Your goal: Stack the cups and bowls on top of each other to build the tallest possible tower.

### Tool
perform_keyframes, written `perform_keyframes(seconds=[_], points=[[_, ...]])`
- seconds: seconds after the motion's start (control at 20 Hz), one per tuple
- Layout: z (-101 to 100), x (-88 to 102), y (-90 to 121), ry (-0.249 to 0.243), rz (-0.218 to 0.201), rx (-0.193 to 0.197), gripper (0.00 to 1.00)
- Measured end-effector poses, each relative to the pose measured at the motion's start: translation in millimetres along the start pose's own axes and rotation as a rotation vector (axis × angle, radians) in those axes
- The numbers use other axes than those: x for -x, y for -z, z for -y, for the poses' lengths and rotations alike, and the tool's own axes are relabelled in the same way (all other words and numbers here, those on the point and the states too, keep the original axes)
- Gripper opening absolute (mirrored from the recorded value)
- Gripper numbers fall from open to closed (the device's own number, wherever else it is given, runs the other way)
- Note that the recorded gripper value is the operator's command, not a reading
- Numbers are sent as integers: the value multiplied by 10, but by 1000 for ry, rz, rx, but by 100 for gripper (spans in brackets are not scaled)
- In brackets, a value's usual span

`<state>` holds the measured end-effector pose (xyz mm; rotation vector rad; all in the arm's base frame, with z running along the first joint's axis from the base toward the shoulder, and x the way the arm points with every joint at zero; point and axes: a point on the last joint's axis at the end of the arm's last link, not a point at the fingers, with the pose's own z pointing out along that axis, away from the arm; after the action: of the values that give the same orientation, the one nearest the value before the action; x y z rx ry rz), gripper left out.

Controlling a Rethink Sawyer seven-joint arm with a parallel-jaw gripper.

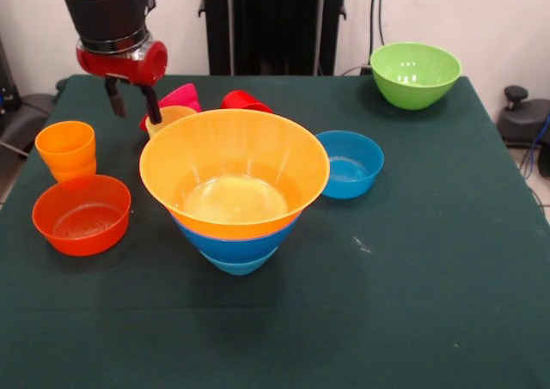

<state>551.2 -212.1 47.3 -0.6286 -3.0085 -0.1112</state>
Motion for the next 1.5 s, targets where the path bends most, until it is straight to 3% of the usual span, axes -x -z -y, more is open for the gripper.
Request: perform_keyframes(seconds=[0.5, 0.85, 1.05, 1.5], points=[[-9, 1, 131, 13, -33, -22, 100], [30, 189, 416, 36, -58, -51, 100], [89, 340, 506, 56, -48, -48, 100], [124, 747, 577, 91, 17, -28, 100]])
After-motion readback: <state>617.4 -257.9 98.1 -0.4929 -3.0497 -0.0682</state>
